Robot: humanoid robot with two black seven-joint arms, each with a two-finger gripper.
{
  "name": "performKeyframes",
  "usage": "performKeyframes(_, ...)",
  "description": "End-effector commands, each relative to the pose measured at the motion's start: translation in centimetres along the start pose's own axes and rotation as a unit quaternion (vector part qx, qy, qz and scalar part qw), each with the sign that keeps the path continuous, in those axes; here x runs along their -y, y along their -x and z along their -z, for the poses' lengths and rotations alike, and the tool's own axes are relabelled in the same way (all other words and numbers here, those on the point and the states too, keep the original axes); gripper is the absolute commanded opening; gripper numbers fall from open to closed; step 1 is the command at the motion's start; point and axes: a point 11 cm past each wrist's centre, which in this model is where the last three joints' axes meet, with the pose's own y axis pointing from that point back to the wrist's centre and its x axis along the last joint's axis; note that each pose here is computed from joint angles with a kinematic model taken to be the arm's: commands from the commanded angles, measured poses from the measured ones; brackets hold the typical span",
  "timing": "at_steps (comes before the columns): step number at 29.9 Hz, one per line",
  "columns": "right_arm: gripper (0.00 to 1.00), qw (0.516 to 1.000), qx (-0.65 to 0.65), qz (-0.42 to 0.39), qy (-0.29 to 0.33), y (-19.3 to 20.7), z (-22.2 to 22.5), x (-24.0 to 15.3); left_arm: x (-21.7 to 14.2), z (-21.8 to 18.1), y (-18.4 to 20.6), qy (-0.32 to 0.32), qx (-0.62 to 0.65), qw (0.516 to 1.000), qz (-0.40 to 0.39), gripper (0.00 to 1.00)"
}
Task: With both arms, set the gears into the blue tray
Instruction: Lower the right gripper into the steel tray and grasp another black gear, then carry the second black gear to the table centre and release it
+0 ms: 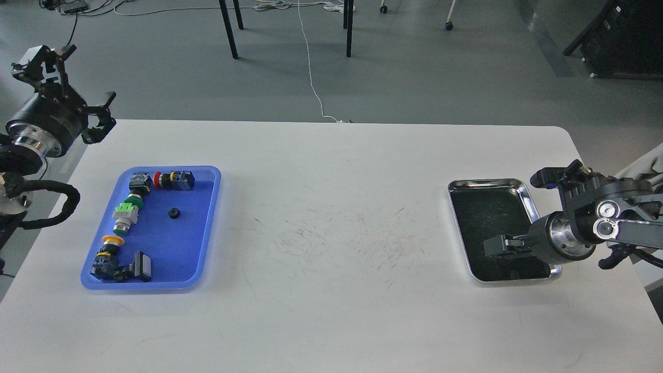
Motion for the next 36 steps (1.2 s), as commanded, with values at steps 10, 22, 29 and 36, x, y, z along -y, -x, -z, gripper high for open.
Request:
performKeyframes(10, 0.97, 1.000, -0.006, 0.001, 0.017, -0.5, 0.3, 2.2, 0.0, -0.1, -0.1, 0.000, 0.003, 1.000, -0.002, 0.98)
performKeyframes(22, 0.61, 1.000, -0.010, -0.001, 0.020, -1.0, 0.7, 2.8, -0.1, -0.4, -0.4, 0.002, 0.008, 1.000, -0.004, 0.98)
performKeyframes(29, 0.30, 1.000, -0.014, 0.000, 0.017, -1.0, 1.1, 2.9, -0.2, -0.6, -0.6, 0.003, 0.011, 1.000, -0.006, 0.98)
performKeyframes(36, 0.02, 1.000, -0.019, 0.014, 0.016, -1.0, 1.1, 2.5, -0.2, -0.6, -0.6, 0.002, 0.011, 1.000, -0.006, 0.98)
